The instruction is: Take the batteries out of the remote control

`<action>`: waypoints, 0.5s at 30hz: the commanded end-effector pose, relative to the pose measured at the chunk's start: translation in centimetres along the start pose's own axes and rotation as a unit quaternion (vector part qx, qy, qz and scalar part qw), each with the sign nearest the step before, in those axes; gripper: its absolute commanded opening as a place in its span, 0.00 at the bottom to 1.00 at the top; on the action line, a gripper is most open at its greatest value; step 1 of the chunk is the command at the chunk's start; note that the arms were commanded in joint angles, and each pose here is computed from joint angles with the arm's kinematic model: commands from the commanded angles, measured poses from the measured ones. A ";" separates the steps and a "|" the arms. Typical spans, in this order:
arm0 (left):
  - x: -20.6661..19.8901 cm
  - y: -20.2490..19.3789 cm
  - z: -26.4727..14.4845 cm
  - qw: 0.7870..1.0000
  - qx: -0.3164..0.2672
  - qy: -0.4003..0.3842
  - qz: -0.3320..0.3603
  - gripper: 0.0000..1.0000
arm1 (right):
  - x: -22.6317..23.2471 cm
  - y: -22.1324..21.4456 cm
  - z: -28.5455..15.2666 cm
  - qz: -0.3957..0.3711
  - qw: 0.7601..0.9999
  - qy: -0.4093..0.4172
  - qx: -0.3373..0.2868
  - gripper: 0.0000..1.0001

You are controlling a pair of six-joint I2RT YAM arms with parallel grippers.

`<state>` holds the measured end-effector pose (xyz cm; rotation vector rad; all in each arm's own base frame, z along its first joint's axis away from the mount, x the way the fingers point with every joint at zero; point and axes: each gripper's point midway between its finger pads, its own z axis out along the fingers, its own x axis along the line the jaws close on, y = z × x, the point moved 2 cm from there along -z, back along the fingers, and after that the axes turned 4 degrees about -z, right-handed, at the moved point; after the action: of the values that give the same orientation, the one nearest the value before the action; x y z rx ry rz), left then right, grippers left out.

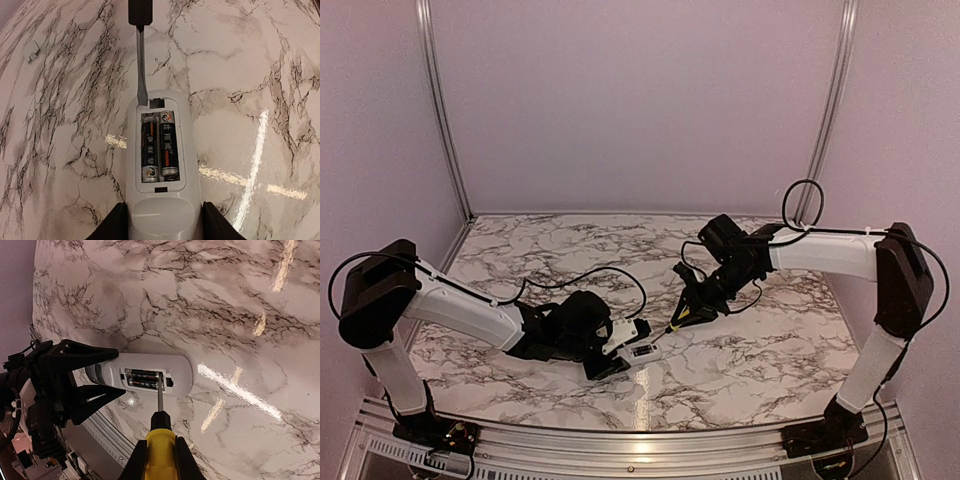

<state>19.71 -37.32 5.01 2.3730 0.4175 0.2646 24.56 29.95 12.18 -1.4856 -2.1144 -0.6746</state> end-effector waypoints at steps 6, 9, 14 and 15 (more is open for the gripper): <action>-0.2 0.9 0.5 1.000 -0.006 -0.004 0.000 0.00 | -0.1 -0.1 1.1 -0.011 1.000 0.005 0.013 0.00; -0.2 0.9 0.5 1.000 -0.006 -0.003 0.000 0.00 | -0.2 -0.2 1.2 -0.012 1.000 0.005 0.014 0.00; -0.2 0.8 0.6 1.000 -0.003 -0.003 0.000 0.00 | -0.3 -0.2 1.4 -0.012 1.000 0.005 0.016 0.00; -0.2 0.8 0.6 1.000 -0.003 -0.003 0.001 0.00 | -0.3 -0.2 1.5 -0.012 1.000 0.005 0.017 0.00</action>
<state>19.85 -37.57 5.16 2.3676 0.4193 0.2652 24.47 30.10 11.22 -1.4724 -2.1106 -0.6450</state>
